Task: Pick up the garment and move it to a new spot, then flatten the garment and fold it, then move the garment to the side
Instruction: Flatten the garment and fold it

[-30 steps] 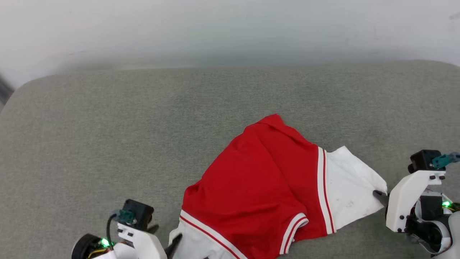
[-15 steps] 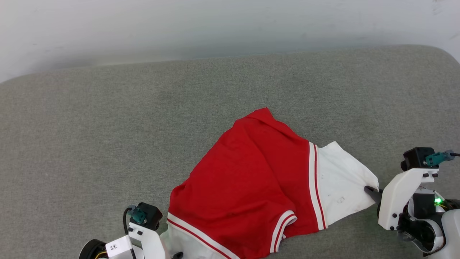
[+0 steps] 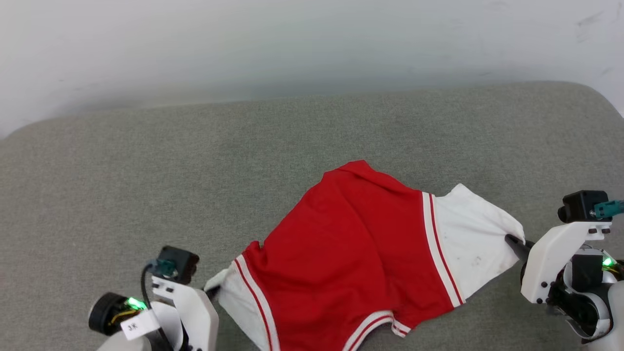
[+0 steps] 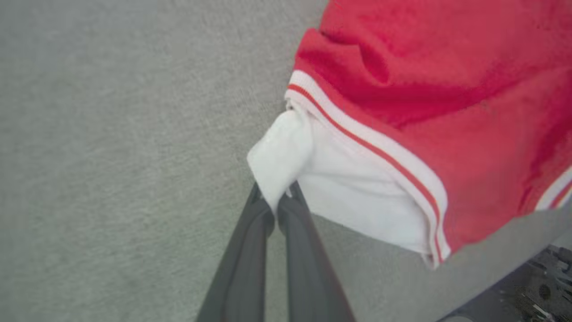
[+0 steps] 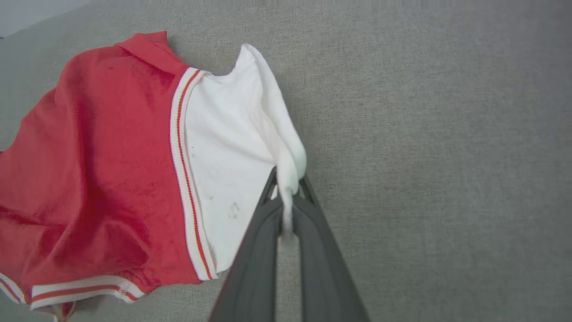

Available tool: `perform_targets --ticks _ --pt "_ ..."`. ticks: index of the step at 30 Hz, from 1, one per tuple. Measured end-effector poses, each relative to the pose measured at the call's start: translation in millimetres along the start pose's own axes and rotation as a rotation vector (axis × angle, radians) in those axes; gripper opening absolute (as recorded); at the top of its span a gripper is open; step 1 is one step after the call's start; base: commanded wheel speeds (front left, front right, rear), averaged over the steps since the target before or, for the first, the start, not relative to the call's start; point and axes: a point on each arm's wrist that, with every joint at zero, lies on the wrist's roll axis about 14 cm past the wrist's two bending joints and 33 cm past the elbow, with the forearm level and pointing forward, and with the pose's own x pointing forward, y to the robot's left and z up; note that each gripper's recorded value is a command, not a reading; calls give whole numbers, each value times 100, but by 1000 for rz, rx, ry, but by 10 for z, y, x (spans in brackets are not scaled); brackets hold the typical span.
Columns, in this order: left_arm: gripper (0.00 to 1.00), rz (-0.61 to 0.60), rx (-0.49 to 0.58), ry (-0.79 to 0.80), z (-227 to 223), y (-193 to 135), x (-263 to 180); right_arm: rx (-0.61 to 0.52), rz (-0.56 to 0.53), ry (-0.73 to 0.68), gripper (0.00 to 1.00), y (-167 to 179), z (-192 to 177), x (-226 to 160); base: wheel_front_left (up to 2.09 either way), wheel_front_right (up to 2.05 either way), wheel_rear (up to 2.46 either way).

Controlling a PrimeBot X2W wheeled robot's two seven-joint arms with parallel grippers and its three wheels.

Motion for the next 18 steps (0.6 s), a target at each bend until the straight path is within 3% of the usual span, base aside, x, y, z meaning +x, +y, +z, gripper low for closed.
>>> perform_targets --ticks 9,13,18 --pt "0 107 -1 -467 1388 236 -340 -72 15 -200 0 127 588 -104 0 0 0" --pt "0 118 12 -700 2182 237 -542 -136 23 -432 0 261 1296 -267 0 0 0" --pt "0 144 32 -874 2847 320 -684 -179 27 -630 0 398 1985 -375 0 0 0"
